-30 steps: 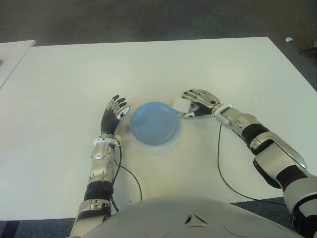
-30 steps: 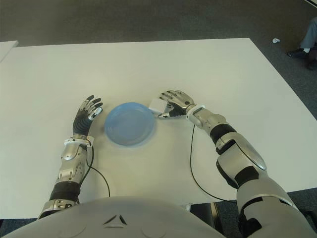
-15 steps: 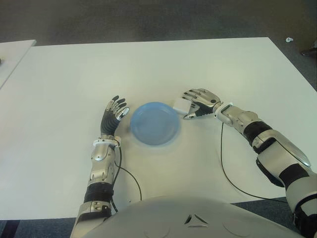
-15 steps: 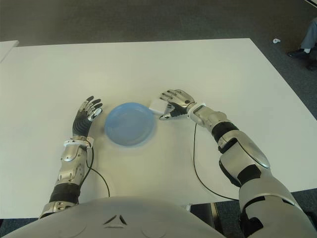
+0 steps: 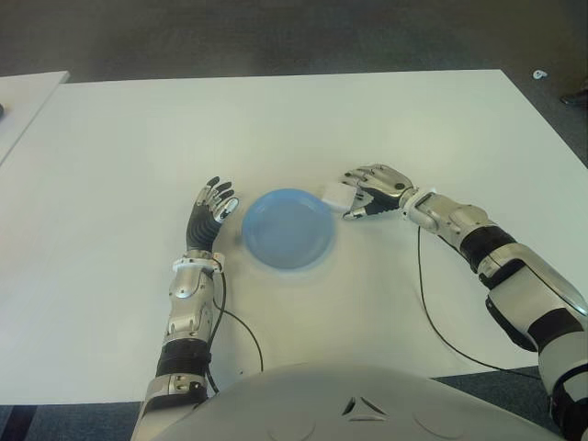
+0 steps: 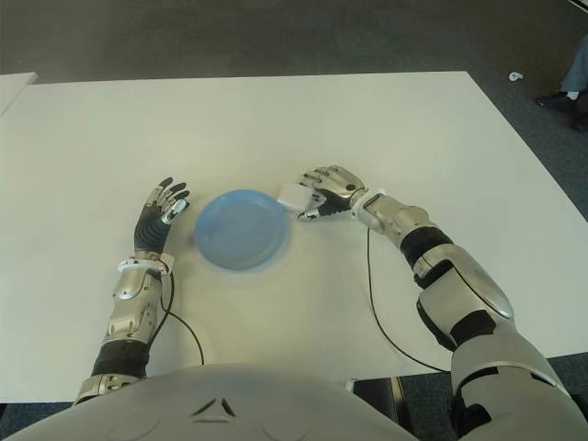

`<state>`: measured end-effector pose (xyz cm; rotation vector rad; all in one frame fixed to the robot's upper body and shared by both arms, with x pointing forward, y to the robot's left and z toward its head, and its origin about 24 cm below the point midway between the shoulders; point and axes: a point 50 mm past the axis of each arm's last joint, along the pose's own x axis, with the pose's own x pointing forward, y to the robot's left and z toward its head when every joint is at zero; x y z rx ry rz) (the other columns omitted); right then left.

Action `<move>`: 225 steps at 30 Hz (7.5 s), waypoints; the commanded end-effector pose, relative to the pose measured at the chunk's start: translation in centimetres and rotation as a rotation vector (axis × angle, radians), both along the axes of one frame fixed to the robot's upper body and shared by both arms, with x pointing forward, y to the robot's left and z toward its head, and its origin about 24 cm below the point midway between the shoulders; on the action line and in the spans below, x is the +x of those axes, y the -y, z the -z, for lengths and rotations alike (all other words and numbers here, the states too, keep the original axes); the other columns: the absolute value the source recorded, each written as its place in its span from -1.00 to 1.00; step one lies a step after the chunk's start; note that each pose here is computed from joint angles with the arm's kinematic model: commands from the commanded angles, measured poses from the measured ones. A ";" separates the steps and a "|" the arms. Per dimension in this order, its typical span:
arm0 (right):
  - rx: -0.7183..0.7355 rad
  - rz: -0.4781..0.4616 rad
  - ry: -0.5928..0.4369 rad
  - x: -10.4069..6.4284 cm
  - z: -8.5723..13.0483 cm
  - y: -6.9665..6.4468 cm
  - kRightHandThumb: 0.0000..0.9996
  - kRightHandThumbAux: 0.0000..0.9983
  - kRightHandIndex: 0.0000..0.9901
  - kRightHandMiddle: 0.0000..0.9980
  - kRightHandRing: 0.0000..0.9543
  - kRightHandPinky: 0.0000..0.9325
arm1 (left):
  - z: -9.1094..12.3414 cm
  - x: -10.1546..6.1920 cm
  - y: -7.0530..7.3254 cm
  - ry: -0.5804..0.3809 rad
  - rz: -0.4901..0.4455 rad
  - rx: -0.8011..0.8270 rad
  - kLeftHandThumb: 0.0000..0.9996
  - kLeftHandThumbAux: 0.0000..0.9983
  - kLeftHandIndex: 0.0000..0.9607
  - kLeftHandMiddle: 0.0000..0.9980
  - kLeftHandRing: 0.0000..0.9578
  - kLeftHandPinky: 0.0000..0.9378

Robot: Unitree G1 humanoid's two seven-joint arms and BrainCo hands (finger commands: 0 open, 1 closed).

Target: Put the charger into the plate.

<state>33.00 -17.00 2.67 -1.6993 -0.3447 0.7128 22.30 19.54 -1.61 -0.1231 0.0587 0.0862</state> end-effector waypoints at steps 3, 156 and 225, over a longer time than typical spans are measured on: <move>0.048 0.008 -0.020 -1.1 1.1 0.5 0.06 -0.16 -0.12 0.29 0.32 0.43 | 0.8 -0.6 0.2 -0.036 0.008 -0.021 -1.00 0.16 -0.74 -0.61 -0.59 -0.57; -0.032 0.280 -0.190 -3.9 -5.0 -0.2 -0.24 -0.83 -1.00 -1.00 -1.00 -1.00 | 0.8 0.1 -0.5 0.022 0.064 -0.117 -1.00 0.08 -0.75 -0.58 -0.56 -0.54; 0.259 0.104 -0.151 -7.3 -2.8 -3.1 -0.70 -0.34 -1.00 -1.00 -1.00 -1.00 | 0.9 0.4 -0.3 0.020 0.060 -0.127 -1.00 0.15 -0.74 -0.58 -0.55 -0.53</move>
